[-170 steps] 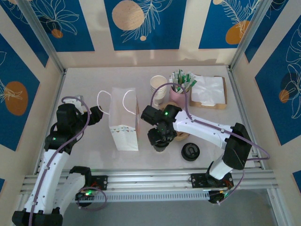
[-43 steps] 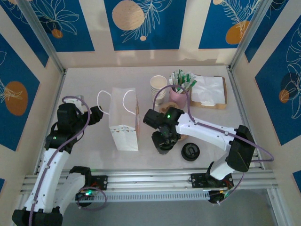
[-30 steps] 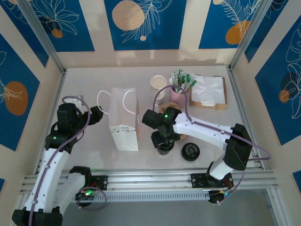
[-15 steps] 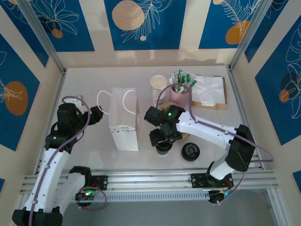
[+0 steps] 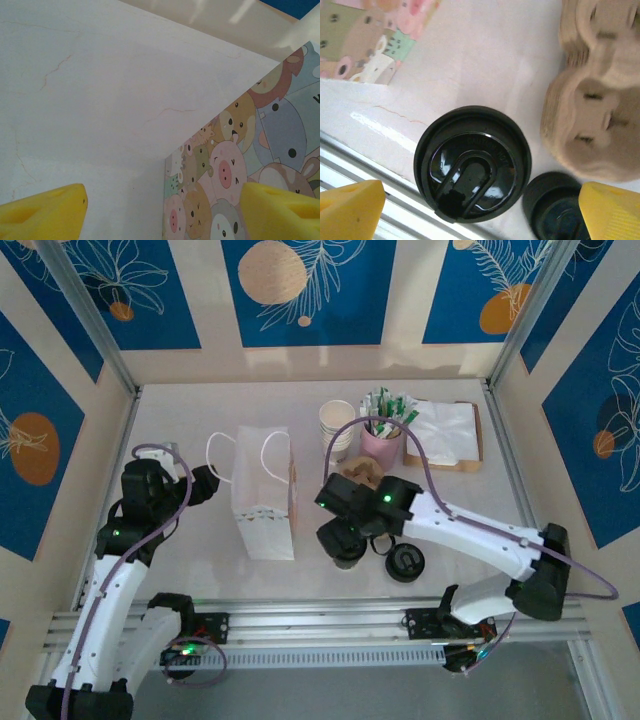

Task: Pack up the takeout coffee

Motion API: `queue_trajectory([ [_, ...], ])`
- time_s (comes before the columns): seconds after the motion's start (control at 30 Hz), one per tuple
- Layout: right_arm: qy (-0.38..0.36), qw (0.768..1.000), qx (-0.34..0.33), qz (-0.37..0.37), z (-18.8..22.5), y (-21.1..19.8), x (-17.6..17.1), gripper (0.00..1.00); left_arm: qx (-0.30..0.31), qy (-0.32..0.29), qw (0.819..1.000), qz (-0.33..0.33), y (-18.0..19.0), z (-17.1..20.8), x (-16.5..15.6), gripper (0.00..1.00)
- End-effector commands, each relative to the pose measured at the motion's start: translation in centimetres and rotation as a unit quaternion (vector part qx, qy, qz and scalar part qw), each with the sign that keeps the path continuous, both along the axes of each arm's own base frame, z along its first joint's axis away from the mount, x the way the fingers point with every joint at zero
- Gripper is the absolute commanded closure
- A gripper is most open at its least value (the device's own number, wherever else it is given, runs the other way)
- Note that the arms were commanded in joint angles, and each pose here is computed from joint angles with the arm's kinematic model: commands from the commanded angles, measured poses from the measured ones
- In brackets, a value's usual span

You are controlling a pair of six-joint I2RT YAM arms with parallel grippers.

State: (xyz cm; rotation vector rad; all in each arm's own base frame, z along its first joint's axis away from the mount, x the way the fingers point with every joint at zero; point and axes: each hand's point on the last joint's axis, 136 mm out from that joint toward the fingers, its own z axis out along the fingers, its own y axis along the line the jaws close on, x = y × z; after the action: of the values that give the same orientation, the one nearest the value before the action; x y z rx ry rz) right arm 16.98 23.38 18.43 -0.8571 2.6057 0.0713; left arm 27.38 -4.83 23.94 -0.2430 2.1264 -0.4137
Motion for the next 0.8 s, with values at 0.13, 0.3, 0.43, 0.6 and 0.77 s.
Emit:
queue_trajectory([
  [0.13, -0.168, 0.945, -0.069, 0.271, 2.6, 0.8, 1.7, 0.08, -0.010, -0.010, 1.000, 0.003, 0.1, 0.4, -0.1, 0.20],
  [0.3, -0.143, 0.909, -0.036, 0.390, 1.1, 1.5, 0.3, 0.19, -0.013, -0.019, 1.000, 0.002, 0.0, 0.8, -0.3, 0.20],
  [0.43, -0.132, 0.887, -0.035, 0.441, -0.2, 0.9, -0.6, 0.19, -0.017, -0.022, 1.000, 0.001, 0.0, 1.0, -0.3, 0.19],
  [0.6, -0.044, 0.874, 0.068, 0.479, 0.4, 0.6, -4.0, 0.17, -0.027, -0.024, 0.999, -0.006, -0.4, 1.1, -0.3, 0.19],
  [0.77, -0.041, 0.866, 0.083, 0.492, -0.5, 0.9, -3.8, 0.00, -0.031, -0.027, 0.999, -0.009, -0.6, 1.2, -0.3, 0.19],
])
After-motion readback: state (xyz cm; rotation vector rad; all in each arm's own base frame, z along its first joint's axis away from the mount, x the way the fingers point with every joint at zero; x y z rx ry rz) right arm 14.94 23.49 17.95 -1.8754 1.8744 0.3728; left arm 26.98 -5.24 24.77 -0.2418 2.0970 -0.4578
